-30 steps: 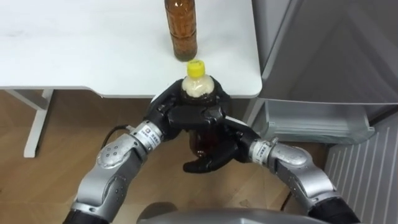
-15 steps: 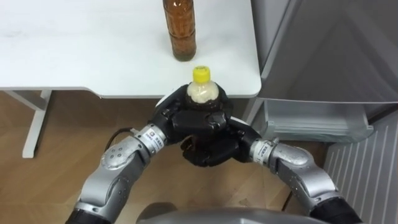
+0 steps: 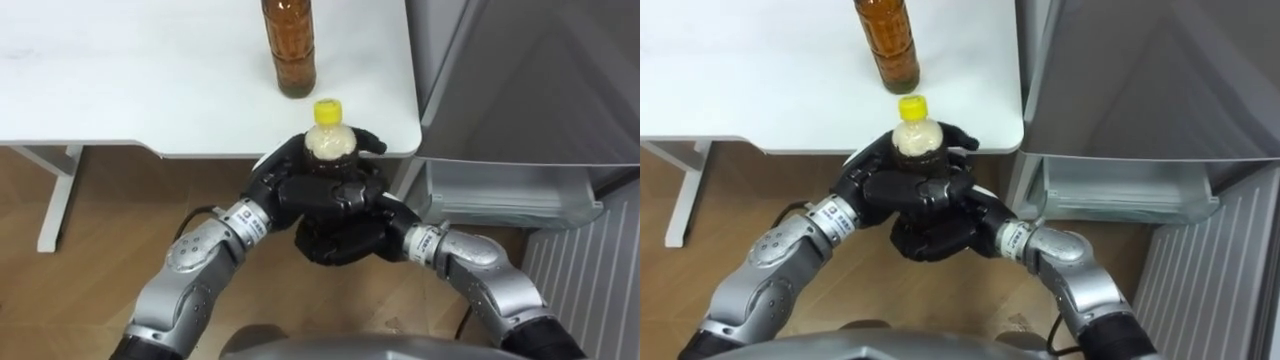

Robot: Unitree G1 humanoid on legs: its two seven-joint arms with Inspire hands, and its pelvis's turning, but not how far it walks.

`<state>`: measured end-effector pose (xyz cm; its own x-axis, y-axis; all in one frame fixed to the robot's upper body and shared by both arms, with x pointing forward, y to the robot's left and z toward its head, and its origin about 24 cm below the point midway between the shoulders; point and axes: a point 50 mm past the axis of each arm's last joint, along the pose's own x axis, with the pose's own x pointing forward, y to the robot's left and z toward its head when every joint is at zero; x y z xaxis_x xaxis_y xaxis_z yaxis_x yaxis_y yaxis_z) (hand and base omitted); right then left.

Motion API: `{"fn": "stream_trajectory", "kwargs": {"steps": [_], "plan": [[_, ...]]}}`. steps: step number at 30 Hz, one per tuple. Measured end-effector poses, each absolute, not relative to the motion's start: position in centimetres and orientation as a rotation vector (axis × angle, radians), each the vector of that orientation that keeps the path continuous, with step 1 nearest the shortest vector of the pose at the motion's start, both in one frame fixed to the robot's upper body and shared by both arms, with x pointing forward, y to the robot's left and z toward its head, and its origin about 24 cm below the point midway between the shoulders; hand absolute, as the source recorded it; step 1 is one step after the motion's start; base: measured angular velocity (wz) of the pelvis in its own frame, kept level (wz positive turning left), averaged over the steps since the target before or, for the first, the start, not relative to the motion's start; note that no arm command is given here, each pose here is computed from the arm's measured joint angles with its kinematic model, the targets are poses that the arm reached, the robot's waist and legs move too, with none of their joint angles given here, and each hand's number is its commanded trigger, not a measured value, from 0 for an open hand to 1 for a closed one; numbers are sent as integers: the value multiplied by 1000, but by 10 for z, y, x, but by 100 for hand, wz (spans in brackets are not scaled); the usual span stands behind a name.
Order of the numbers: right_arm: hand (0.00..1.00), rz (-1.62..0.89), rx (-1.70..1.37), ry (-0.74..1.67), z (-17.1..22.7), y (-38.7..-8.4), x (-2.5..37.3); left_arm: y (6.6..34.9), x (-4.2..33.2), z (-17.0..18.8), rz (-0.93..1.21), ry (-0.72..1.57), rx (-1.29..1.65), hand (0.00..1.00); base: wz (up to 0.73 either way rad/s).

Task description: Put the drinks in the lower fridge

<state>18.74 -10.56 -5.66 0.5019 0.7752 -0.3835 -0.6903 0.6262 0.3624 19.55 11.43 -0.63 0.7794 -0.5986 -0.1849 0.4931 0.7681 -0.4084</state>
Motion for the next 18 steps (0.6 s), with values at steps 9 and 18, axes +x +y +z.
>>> {"fn": "stream_trajectory", "kwargs": {"steps": [9,18], "plan": [[100,891,186,556,-58,-107,185,115,200,2,-572,271,-353,0,0],[100,853,203,618,-70,-116,172,127,211,63,-544,-57,-328,0,0]]}}
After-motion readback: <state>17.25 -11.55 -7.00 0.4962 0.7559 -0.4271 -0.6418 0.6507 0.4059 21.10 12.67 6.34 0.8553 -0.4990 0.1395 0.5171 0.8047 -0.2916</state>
